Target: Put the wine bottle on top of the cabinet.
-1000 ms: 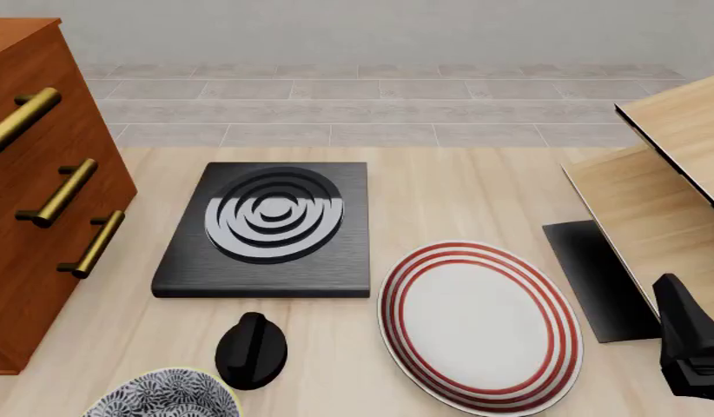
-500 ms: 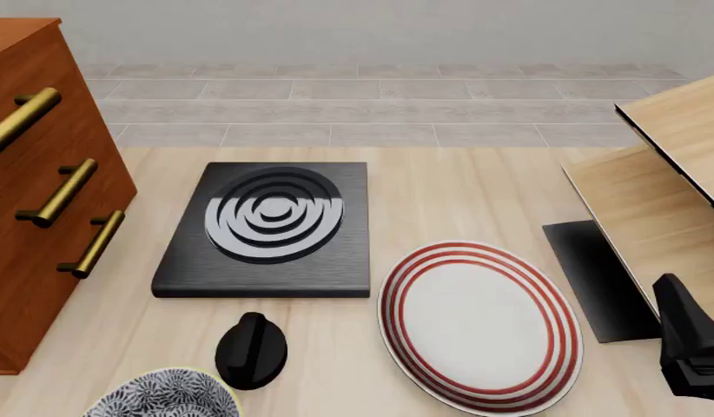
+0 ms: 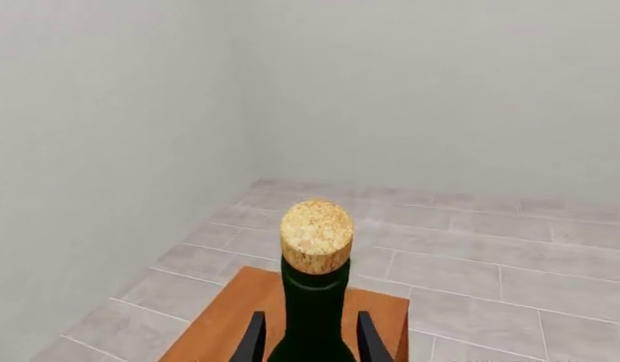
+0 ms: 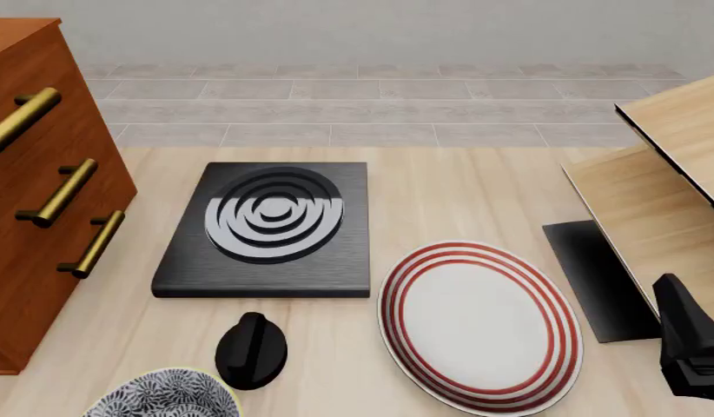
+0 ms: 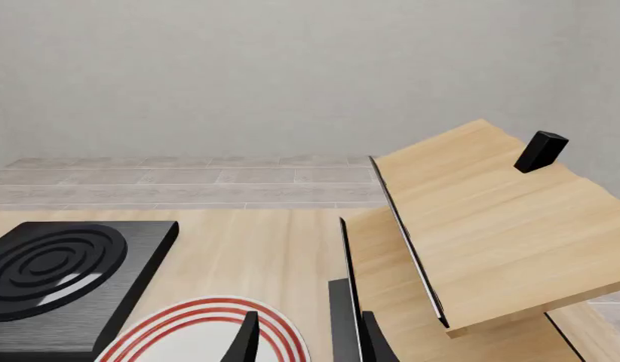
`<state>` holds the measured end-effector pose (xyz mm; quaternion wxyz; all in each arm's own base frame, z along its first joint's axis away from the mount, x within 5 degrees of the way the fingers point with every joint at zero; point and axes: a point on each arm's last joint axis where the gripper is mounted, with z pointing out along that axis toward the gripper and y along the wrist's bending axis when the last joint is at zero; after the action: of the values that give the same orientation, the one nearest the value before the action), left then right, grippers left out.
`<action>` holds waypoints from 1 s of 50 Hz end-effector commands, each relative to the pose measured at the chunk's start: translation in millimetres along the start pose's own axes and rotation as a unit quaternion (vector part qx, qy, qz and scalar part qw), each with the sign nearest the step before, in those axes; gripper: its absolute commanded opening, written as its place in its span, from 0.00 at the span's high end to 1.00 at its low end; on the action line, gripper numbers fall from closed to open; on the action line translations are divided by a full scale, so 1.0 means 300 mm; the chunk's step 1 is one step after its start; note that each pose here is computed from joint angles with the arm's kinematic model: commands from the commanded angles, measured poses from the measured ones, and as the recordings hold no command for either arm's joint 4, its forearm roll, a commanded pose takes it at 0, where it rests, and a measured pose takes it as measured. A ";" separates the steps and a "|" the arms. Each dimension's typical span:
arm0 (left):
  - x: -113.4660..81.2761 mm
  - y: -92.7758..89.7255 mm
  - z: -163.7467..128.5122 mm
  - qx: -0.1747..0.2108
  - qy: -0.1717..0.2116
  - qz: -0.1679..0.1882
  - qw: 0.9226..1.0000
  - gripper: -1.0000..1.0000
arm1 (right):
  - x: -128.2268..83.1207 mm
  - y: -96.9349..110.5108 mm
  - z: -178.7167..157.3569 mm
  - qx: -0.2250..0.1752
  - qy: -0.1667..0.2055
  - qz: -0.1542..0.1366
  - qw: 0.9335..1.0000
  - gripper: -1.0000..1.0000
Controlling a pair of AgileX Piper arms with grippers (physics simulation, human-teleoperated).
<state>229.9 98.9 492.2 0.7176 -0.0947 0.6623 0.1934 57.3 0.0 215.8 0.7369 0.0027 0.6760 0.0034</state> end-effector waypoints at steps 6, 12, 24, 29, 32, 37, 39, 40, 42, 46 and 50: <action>0.062 0.019 0.038 -0.014 0.009 0.010 1.000 1.00 | 0.000 0.000 0.000 0.000 0.000 0.000 1.000 0.00; 0.088 0.017 0.050 -0.014 0.013 0.004 1.000 1.00 | 0.000 0.000 0.000 0.000 0.000 0.000 1.000 0.00; 0.144 0.025 0.064 -0.021 0.023 -0.002 1.000 1.00 | 0.000 0.000 0.000 0.000 0.000 0.000 1.000 0.00; 0.159 0.030 0.066 -0.024 0.026 0.000 0.999 1.00 | 0.000 0.000 0.000 0.000 0.000 0.000 1.000 0.00; 0.169 0.036 0.065 -0.028 0.028 0.000 0.999 1.00 | 0.000 0.000 0.000 0.000 0.000 0.000 1.000 0.00; 0.190 0.041 0.070 -0.031 0.032 0.002 0.999 1.00 | 0.000 0.000 0.000 0.000 0.000 0.000 1.000 0.00; 0.194 0.043 0.070 -0.032 0.034 0.001 0.999 1.00 | 0.000 0.000 0.000 0.000 0.000 0.000 1.000 0.00; 0.198 0.045 0.071 -0.034 0.035 0.002 0.999 1.00 | 0.000 0.000 0.000 0.000 0.000 0.000 1.000 0.00; 0.201 0.047 0.071 -0.034 0.036 0.002 0.999 1.00 | 0.000 0.000 0.000 0.000 0.000 0.000 1.000 0.00; 0.206 0.049 0.073 -0.036 0.037 0.003 0.999 1.00 | 0.000 0.000 0.000 0.000 0.000 0.000 1.000 0.00; 0.219 0.052 0.079 -0.038 0.039 0.003 0.999 1.00 | 0.000 0.000 0.000 0.000 0.000 0.000 1.000 0.00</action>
<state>245.7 126.5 442.8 0.7027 -0.1461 0.6705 0.1878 57.3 0.0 215.8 0.7369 0.0027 0.6760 0.0034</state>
